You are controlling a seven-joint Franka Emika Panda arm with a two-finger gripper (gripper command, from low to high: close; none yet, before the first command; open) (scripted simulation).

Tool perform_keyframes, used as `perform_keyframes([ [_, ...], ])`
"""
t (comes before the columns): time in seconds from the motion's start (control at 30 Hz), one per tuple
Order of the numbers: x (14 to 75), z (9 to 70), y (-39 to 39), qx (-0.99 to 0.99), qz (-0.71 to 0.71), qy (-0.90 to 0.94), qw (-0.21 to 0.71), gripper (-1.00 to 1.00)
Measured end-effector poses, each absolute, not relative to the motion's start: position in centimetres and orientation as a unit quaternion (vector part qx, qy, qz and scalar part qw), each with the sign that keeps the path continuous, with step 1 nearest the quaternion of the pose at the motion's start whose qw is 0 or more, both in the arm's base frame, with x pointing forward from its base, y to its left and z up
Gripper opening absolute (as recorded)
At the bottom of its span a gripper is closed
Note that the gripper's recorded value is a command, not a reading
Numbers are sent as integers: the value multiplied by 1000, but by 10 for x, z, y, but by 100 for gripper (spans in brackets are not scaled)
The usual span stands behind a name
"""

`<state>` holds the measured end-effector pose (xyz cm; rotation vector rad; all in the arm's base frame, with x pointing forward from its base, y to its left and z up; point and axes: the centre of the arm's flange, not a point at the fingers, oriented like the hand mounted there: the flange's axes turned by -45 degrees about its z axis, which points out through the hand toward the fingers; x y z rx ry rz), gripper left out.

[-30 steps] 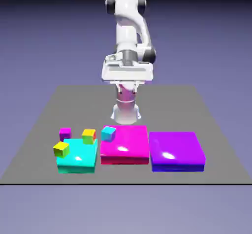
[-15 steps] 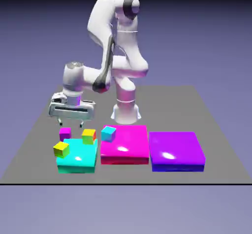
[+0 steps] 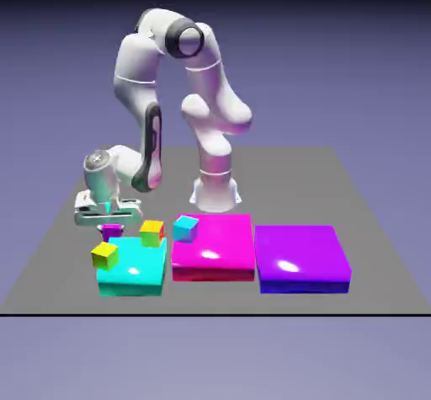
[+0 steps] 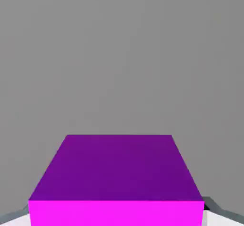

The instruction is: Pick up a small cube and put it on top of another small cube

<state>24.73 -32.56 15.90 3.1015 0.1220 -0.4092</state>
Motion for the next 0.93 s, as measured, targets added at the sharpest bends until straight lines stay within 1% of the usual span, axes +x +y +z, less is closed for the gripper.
perform_keyframes([
  [0.1,252,193,-324,991,-130,39,5,-100],
  [0.23,299,226,-298,991,-131,2,11,-100],
  [0.43,356,277,-247,990,-127,-56,5,-100],
  [0.63,394,329,-184,986,-129,-107,-15,-100],
  [0.67,394,329,-184,986,-129,-106,-15,-100],
  [0.8,384,270,-181,986,-129,-106,-16,-100],
  [0.83,381,260,-181,986,-129,-107,-15,100],
  [0.9,381,260,-181,986,-129,-106,-14,100],
  [0.93,385,275,-182,986,-129,-106,-14,100],
])
